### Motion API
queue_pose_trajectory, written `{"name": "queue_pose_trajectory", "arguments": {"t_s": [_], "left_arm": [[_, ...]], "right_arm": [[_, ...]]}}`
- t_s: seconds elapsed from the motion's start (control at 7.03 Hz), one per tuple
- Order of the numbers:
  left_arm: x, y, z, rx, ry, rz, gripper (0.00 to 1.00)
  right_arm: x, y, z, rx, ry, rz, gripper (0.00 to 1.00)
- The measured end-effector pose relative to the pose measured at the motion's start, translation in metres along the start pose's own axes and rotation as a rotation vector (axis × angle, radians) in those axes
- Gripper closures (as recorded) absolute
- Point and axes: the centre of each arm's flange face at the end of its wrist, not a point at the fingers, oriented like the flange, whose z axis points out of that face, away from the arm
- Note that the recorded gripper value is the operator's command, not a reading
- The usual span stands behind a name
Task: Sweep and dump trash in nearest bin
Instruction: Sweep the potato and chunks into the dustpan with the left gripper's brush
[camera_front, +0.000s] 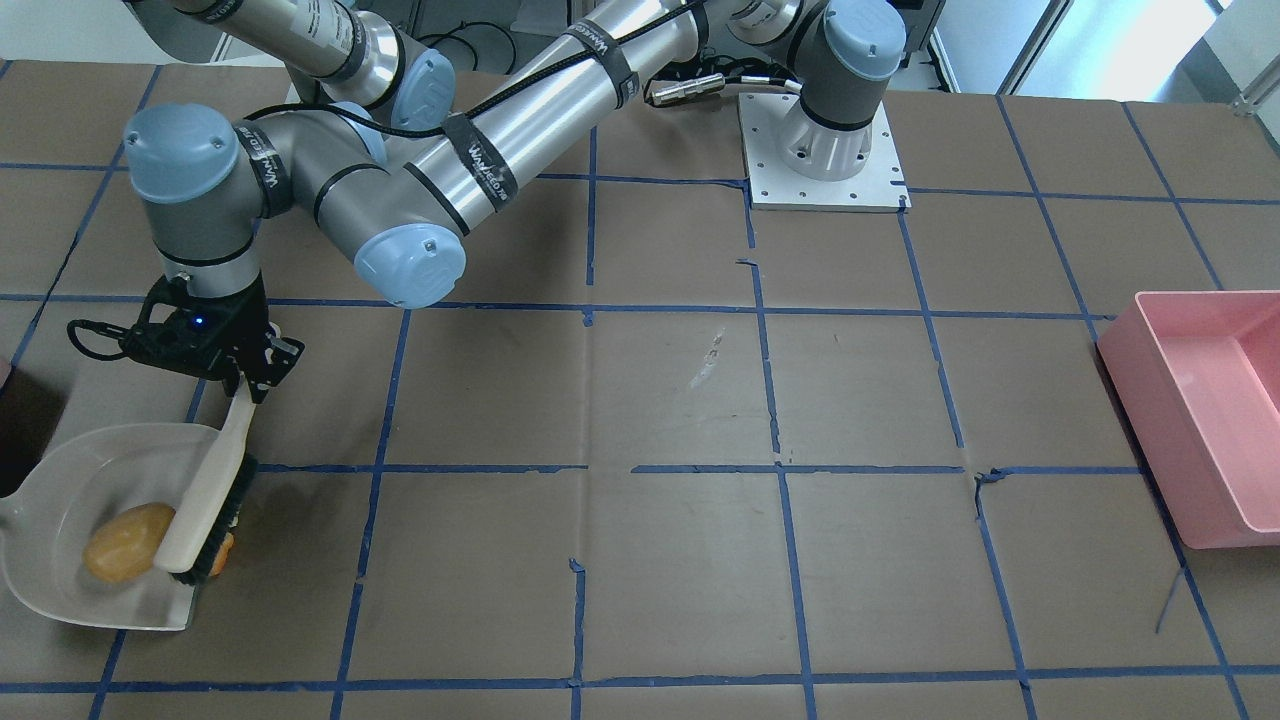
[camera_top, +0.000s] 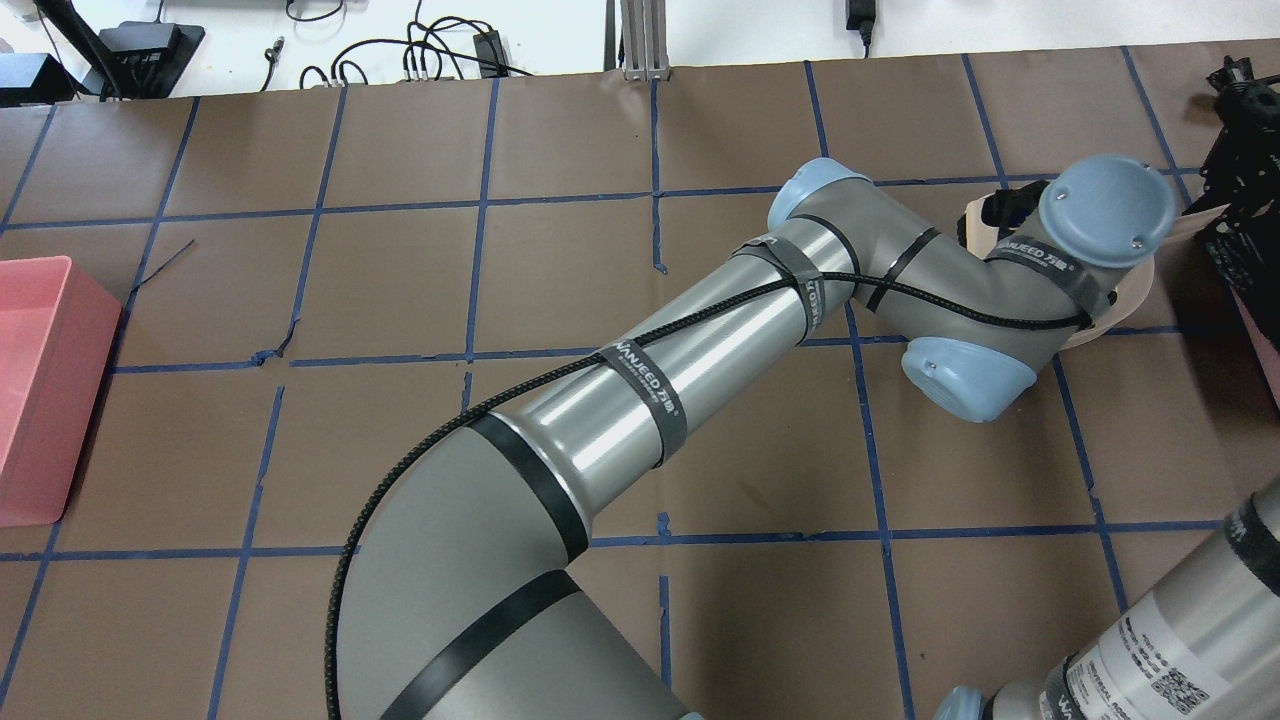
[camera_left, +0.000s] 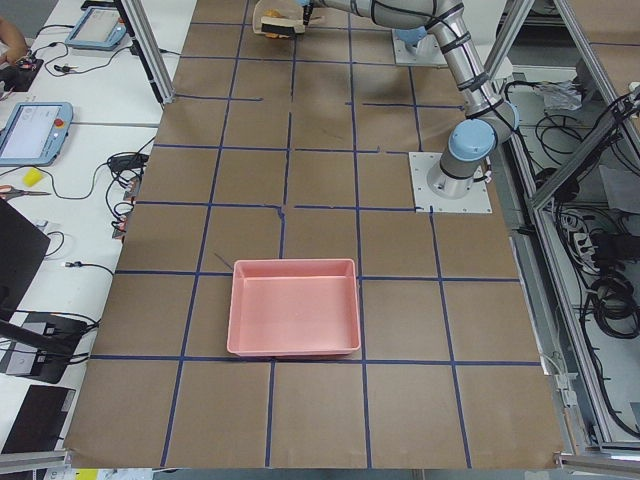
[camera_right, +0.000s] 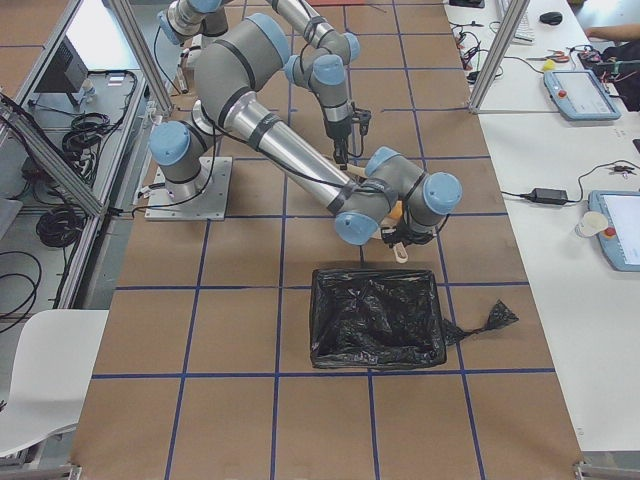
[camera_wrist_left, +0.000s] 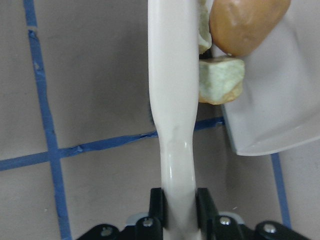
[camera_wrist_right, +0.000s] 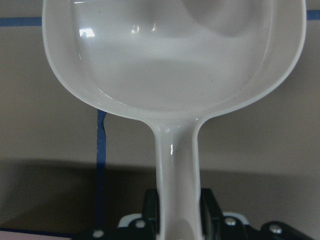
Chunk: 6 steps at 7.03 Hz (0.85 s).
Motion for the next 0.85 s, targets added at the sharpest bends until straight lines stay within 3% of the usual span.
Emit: {"name": "queue_pose_trajectory", "arguments": {"t_s": [0.43, 0.85], "left_arm": [[0.05, 0.013, -0.046, 0.04, 0.059, -0.052, 1.0], [0.04, 0.02, -0.079, 0.002, 0.006, 0.01, 1.0]], "right_arm": [[0.003, -0.008, 0.003, 0.002, -0.004, -0.002, 1.0], [0.003, -0.008, 0.003, 0.004, -0.004, -0.002, 1.0]]}}
